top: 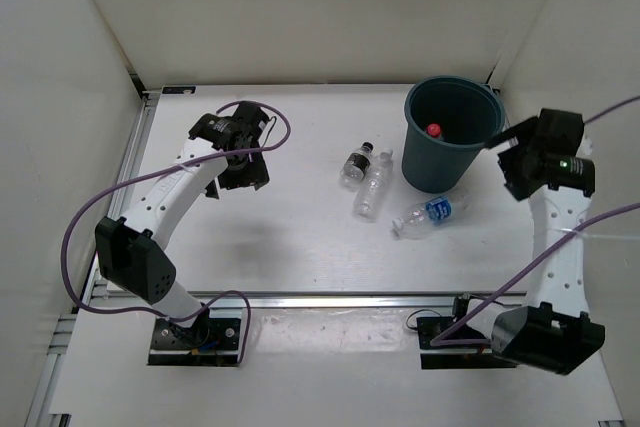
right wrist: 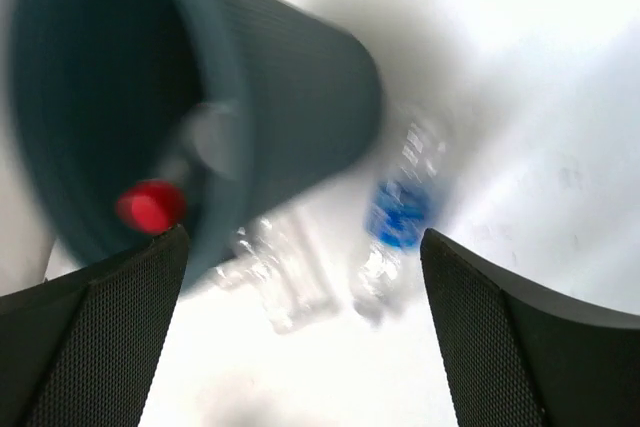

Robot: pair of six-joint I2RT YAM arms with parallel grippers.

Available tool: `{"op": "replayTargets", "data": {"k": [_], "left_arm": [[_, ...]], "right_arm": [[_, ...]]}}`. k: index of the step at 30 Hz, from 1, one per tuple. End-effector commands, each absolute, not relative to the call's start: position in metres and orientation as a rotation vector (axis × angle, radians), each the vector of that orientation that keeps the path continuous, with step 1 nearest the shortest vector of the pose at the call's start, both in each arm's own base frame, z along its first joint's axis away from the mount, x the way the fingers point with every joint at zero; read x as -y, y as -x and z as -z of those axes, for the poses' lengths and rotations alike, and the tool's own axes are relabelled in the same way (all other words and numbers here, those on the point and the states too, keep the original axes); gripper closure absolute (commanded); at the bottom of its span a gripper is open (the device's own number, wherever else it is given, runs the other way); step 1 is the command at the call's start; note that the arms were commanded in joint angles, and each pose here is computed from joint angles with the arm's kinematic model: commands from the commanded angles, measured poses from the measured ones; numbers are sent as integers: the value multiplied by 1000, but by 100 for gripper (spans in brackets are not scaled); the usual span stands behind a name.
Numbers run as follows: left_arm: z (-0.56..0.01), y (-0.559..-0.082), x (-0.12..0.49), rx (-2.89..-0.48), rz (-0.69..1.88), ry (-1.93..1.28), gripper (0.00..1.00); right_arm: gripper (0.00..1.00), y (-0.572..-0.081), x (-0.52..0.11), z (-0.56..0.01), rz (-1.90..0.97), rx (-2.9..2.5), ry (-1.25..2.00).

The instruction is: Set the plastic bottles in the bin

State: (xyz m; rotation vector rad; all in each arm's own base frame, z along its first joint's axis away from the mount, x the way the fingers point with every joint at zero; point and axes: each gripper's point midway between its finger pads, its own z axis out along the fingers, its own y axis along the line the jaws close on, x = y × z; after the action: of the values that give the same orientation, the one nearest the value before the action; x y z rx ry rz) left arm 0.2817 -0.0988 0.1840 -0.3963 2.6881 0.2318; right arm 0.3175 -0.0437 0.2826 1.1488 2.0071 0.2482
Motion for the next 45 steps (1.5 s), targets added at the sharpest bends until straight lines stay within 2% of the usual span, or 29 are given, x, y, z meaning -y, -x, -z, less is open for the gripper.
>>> {"op": "replayTargets", "data": {"k": [1, 6, 10, 15, 21, 30, 34, 35, 37, 38, 41, 42, 45], "left_arm": [[-192, -283, 95, -2657, -248, 387, 0], [-189, -281, 94, -2664, -256, 385, 0], [-189, -280, 91, -2665, -274, 385, 0], [-184, -279, 91, -2679, -289, 381, 0], [-180, -279, 88, -2685, -318, 379, 0], [-177, -284, 91, -2693, -327, 377, 0], [-175, -284, 91, -2699, -335, 375, 0], [-174, -284, 91, -2700, -335, 375, 0], [-177, -284, 91, -2700, -335, 375, 0], [-177, -284, 91, -2700, -335, 375, 0], [-174, -285, 92, -2704, -340, 386, 0], [-174, -285, 92, -2704, -340, 386, 0], [-172, -285, 92, -2708, -345, 396, 0]], "right_arm": [[0, -288, 38, -226, -305, -2054, -1376], [0, -264, 19, -152, -505, -2101, -1601], [0, -270, 8, -118, -595, -2152, -1583], [0, -304, 0, -119, -781, -2153, -1433], [0, -326, 3, -102, -814, -2222, -1438], [0, -317, 0, -46, -777, -2410, -1617], [17, -305, 0, -32, -729, -2505, -1634], [31, -304, 4, -32, -695, -2513, -1628], [45, -295, 5, -35, -648, -2545, -1642], [57, -294, 7, -41, -622, -2549, -1629], [65, -278, 8, -67, -515, -2577, -1565], [71, -279, 10, -91, -484, -2542, -1489], [74, -258, -4, -136, -377, -2546, -1369]]}}
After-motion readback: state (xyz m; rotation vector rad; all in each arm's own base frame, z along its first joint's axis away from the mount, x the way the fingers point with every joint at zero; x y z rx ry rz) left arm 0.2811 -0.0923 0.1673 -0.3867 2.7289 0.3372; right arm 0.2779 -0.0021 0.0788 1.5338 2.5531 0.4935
